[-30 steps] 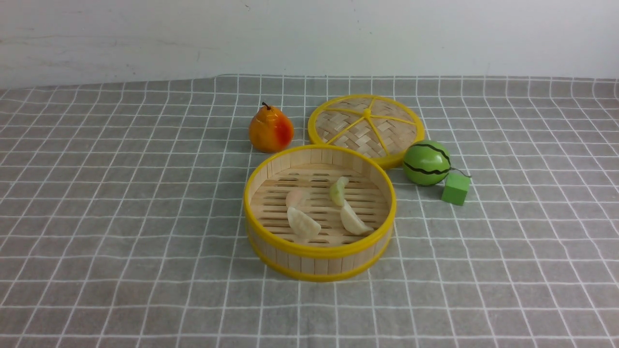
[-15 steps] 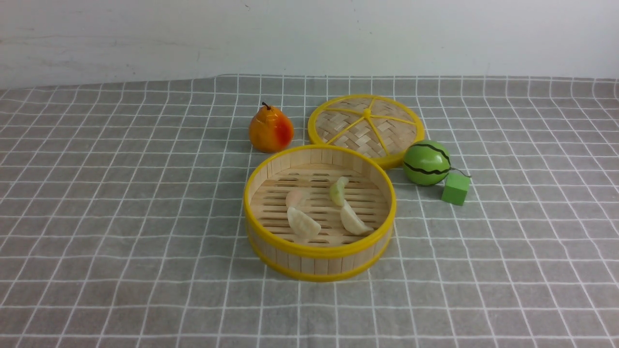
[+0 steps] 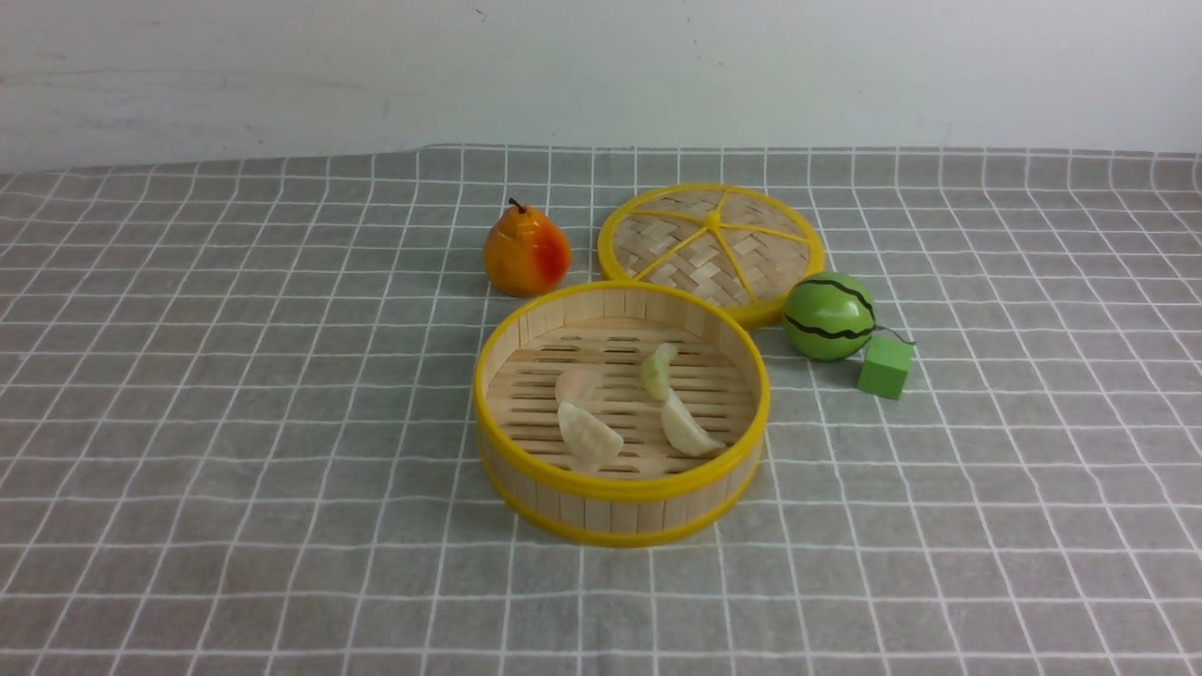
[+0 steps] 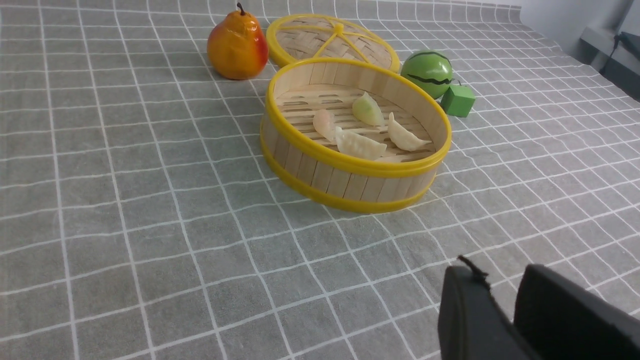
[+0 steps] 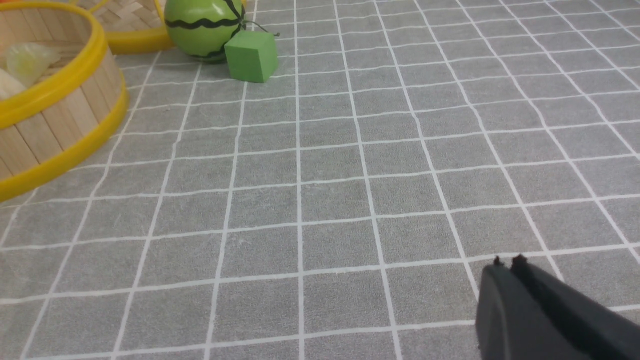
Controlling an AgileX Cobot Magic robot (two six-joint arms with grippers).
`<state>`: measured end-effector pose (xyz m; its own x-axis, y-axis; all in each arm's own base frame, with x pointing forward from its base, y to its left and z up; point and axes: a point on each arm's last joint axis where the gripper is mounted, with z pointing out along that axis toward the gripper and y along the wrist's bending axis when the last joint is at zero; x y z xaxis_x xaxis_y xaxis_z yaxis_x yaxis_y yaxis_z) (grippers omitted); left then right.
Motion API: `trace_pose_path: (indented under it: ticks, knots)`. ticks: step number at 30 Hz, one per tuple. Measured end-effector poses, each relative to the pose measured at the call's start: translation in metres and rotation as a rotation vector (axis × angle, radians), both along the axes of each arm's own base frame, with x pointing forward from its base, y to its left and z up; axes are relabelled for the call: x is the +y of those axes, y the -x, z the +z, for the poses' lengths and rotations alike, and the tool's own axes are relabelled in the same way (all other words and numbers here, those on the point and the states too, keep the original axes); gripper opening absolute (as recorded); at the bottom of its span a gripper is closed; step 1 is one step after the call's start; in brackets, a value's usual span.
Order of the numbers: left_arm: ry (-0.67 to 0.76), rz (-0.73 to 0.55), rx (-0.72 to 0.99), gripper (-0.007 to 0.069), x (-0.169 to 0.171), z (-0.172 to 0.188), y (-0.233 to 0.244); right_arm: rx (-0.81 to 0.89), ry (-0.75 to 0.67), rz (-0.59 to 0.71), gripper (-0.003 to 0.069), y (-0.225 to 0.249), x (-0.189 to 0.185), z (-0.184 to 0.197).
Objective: Put the dumplings into the steamer on the table with the grey tablecloth.
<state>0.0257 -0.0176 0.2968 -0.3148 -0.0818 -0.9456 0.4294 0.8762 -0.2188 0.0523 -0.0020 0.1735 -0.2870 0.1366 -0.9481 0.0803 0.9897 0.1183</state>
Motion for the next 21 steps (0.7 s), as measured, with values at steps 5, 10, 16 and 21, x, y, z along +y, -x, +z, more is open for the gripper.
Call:
trace_pose_path:
  ticks: [5, 10, 16, 21]
  knots:
    - [0.012, 0.104, -0.165, 0.005, -0.002, -0.02, -0.02, 0.0, 0.0, 0.0, 0.0005, 0.0, 0.0, 0.0]
    - [0.029, 0.299, -0.279, -0.0014, 0.005, -0.055, -0.033, 0.0, 0.0, 0.0, 0.0009, 0.0, 0.0, 0.0]
    - [0.125, 0.482, -0.214, -0.0014, 0.016, -0.096, -0.031, 0.0, -0.001, 0.0, 0.0017, 0.0, 0.0, 0.0]
    - [0.119, 0.532, -0.033, -0.0014, 0.018, -0.115, -0.03, -0.001, -0.001, 0.0, 0.0021, 0.0, 0.0, 0.0]
